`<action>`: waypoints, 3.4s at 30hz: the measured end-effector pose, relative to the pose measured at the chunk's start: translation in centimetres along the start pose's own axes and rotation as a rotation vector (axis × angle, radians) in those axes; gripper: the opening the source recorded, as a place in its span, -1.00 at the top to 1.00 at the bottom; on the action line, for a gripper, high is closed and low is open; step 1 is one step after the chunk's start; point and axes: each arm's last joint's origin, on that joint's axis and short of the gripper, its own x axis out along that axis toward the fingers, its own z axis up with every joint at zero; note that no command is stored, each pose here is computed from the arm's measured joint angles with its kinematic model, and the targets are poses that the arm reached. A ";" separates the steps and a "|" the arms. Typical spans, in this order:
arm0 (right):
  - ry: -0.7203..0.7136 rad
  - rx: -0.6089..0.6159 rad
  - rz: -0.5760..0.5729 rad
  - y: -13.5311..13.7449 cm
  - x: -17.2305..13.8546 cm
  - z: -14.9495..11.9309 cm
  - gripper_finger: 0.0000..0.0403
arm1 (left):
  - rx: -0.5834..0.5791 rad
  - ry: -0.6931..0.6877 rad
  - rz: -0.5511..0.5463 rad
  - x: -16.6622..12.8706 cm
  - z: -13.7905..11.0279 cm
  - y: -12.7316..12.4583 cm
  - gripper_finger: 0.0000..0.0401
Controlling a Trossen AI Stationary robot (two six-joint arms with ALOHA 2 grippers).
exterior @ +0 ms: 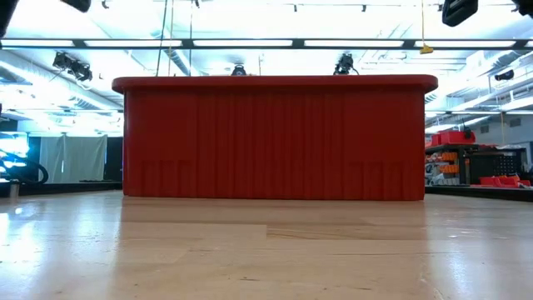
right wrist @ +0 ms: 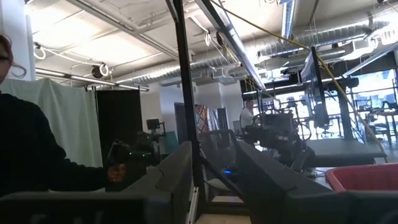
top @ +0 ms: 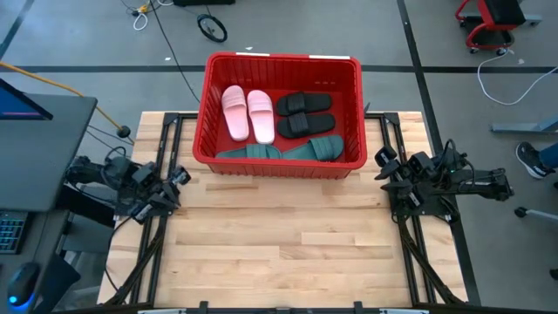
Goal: Pick and place slides into bin
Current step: Return to Home Position
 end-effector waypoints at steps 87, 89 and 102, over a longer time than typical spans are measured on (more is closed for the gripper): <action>0.367 0.079 -0.268 -2.8 -2.2 -10.1 0.35 | -0.445 0.146 0.361 -1.5 -6.8 2.3 0.83; 0.372 0.067 -0.267 -2.8 -2.2 -10.1 0.35 | -0.444 0.146 0.361 -1.5 -6.8 2.3 0.81; 0.369 0.064 -0.263 -2.7 -2.2 -10.0 0.35 | -0.444 0.146 0.361 -1.5 -6.8 2.3 0.87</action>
